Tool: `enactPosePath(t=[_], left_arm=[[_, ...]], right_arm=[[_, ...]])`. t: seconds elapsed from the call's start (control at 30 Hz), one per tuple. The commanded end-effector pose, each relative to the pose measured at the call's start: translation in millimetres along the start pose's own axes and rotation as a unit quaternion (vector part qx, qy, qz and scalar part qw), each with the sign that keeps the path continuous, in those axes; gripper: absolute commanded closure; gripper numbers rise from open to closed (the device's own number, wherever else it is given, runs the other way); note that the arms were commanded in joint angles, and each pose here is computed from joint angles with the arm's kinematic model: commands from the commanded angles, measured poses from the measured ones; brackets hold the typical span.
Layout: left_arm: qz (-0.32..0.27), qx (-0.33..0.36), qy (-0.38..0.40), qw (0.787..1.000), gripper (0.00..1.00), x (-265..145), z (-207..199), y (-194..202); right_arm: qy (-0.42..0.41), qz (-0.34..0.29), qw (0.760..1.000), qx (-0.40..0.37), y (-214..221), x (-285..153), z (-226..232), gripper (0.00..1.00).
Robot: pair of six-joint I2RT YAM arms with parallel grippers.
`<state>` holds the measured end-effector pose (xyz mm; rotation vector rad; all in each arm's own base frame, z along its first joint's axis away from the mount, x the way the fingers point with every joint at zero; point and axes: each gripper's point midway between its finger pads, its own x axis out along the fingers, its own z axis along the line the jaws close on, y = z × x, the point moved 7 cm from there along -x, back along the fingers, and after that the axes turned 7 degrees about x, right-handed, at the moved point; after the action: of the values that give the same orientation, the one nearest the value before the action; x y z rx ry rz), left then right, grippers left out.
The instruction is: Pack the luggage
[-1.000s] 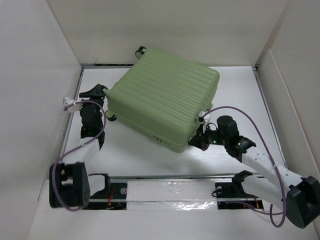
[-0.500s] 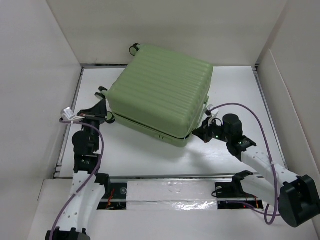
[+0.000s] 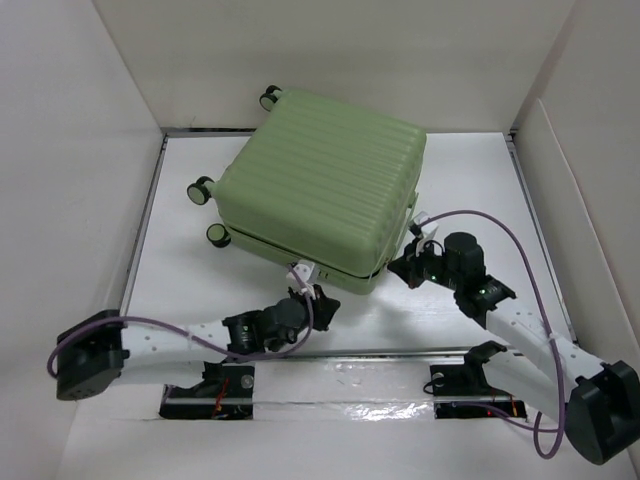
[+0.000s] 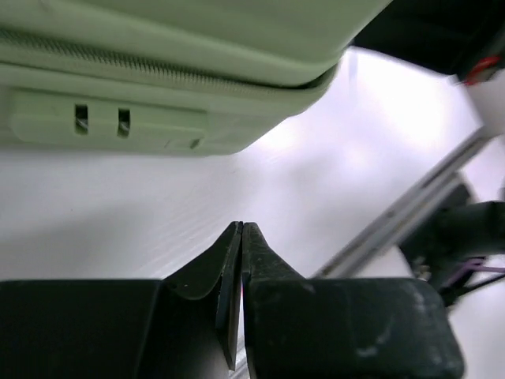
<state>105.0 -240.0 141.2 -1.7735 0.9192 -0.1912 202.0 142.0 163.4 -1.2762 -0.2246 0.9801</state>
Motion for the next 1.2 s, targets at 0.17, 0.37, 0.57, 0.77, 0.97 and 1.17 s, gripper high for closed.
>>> enactPosePath(t=[0.17, 0.37, 0.57, 0.77, 0.97, 1.17], left_arm=[[-0.076, -0.008, -0.067, 0.995, 1.00, 56, -2, -37], [-0.097, -0.034, -0.068, 0.992, 1.00, 87, 16, -58], [-0.104, -0.032, -0.047, 0.993, 1.00, 107, 1, -68], [-0.103, -0.046, -0.025, 0.993, 1.00, 119, -10, -71], [-0.099, -0.049, -0.039, 0.993, 1.00, 124, 3, -76], [-0.103, -0.058, -0.053, 0.992, 1.00, 122, 23, -79]], right_arm=[[-0.018, -0.036, 0.998, -0.051, -24, -4, 28, 1.00], [-0.091, 0.037, 0.993, -0.063, 7, -5, 76, 1.00], [-0.159, 0.053, 0.984, -0.057, 20, -2, 123, 1.00], [-0.184, -0.055, 0.981, 0.009, -8, 37, 162, 1.00], [-0.202, -0.105, 0.974, -0.001, -28, 41, 202, 1.00], [-0.175, -0.044, 0.983, -0.023, -3, 12, 190, 1.00]])
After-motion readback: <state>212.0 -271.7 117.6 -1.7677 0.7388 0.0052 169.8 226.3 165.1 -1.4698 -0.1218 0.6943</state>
